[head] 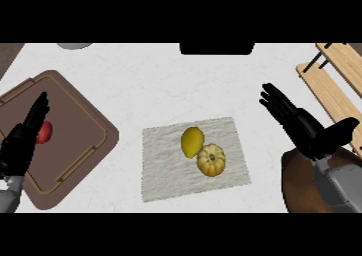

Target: Pick the lemon from the placemat and place it in the tiered shelf

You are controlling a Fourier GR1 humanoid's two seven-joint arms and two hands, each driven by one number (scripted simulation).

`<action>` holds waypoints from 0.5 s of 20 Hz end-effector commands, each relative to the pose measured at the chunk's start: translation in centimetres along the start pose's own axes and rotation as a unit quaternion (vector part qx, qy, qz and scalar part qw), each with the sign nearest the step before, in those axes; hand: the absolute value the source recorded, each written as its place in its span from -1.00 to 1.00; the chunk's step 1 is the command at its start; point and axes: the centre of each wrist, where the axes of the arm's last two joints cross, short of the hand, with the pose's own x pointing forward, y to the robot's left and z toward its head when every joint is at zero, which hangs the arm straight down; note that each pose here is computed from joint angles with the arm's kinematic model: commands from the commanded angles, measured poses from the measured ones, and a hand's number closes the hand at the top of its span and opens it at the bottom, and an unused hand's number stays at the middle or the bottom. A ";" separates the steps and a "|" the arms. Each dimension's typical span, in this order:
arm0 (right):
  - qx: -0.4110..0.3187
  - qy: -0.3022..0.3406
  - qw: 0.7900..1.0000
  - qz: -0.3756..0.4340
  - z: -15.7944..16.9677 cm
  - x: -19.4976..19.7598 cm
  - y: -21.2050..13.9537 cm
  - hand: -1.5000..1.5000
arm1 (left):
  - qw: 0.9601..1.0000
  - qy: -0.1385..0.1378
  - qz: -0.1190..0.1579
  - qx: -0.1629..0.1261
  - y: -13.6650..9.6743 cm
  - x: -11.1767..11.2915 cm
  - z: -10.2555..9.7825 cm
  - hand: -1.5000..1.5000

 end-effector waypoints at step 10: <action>-0.221 -0.013 0.972 0.074 -3.9 0.5 2.0 -1.00 | 0.986 -0.027 0.136 -0.089 -4.0 4.5 0.1 0.00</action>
